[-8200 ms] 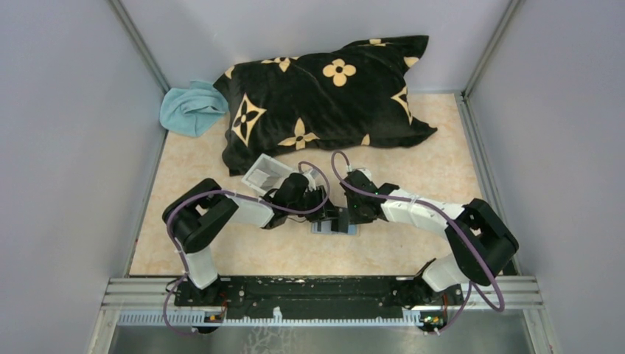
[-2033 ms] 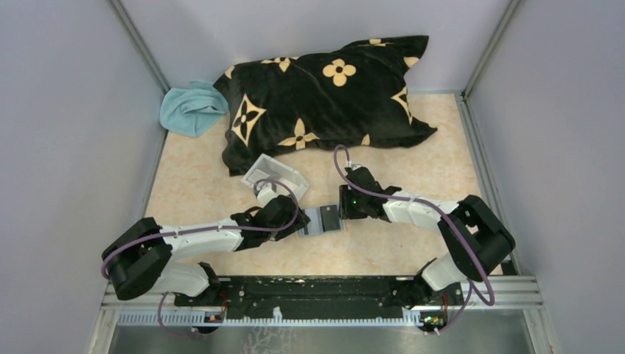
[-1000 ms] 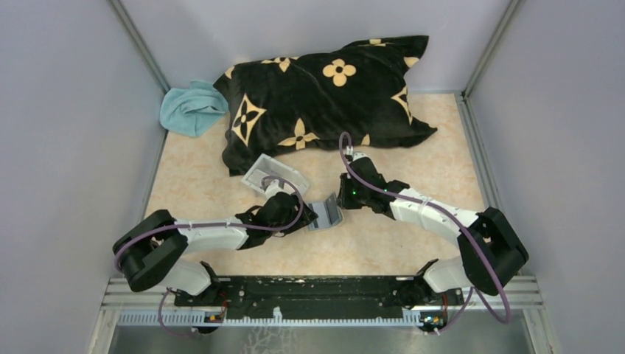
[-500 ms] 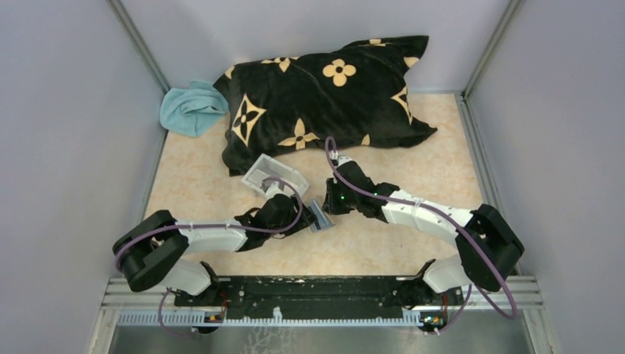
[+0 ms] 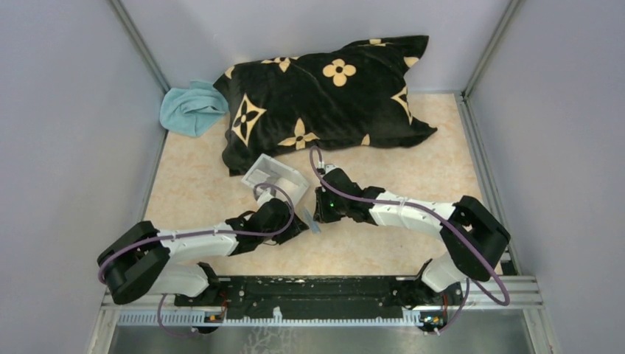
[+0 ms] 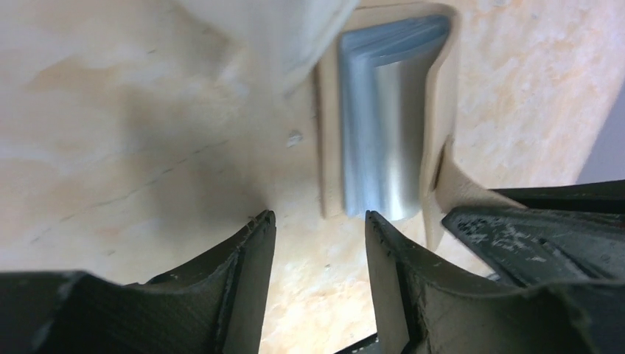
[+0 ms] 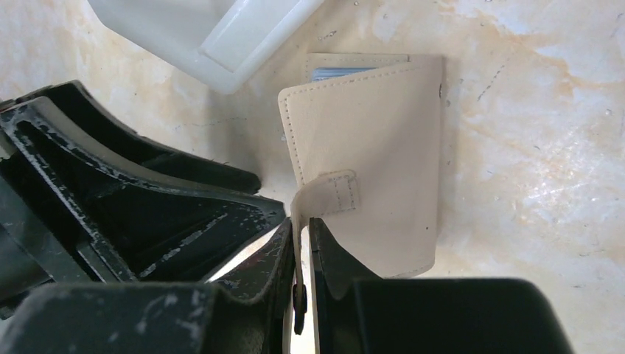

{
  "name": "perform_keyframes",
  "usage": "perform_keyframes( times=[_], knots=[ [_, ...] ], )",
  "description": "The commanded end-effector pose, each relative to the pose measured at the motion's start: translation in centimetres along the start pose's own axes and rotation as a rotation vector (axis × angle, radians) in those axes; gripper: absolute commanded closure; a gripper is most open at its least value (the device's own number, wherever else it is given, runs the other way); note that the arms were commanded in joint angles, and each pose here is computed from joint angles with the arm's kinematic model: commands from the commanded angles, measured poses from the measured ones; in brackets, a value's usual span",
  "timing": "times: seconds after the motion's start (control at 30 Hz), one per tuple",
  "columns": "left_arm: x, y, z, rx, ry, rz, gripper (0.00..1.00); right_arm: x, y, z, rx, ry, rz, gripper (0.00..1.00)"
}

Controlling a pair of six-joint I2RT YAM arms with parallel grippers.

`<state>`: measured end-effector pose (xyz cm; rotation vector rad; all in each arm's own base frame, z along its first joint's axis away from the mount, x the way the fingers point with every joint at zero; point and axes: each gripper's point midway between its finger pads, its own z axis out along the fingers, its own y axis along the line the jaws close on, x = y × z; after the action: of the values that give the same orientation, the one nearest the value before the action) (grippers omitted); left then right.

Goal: Put the credit cards into the card holder
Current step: Close the card holder at the center of the board.

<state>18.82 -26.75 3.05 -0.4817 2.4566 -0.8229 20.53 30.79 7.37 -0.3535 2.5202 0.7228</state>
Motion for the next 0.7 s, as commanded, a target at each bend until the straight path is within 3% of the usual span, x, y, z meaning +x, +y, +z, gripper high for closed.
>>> perform_keyframes(
  times=[0.0, 0.2, 0.47, 0.67],
  knots=[
    [0.9, 7.6, -2.1, -0.295, 0.012, 0.024, 0.46, -1.6, 2.1, 0.4, -0.043, -0.043, -0.007, 0.88],
    [-0.9, 7.3, -3.2, -0.292, -0.072, 0.011, 0.48, -1.1, 2.7, 1.2, -0.055, -0.018, -0.019, 0.84],
    [-2.4, 5.3, -2.9, -0.293, -0.110, 0.076, 0.47, -0.3, 3.9, 1.8, -0.079, 0.026, -0.054, 0.61],
    [-2.8, 4.6, -2.6, -0.309, -0.113, 0.083, 0.46, -0.9, 5.0, 1.0, -0.100, 0.019, -0.076, 0.55]
  ],
)
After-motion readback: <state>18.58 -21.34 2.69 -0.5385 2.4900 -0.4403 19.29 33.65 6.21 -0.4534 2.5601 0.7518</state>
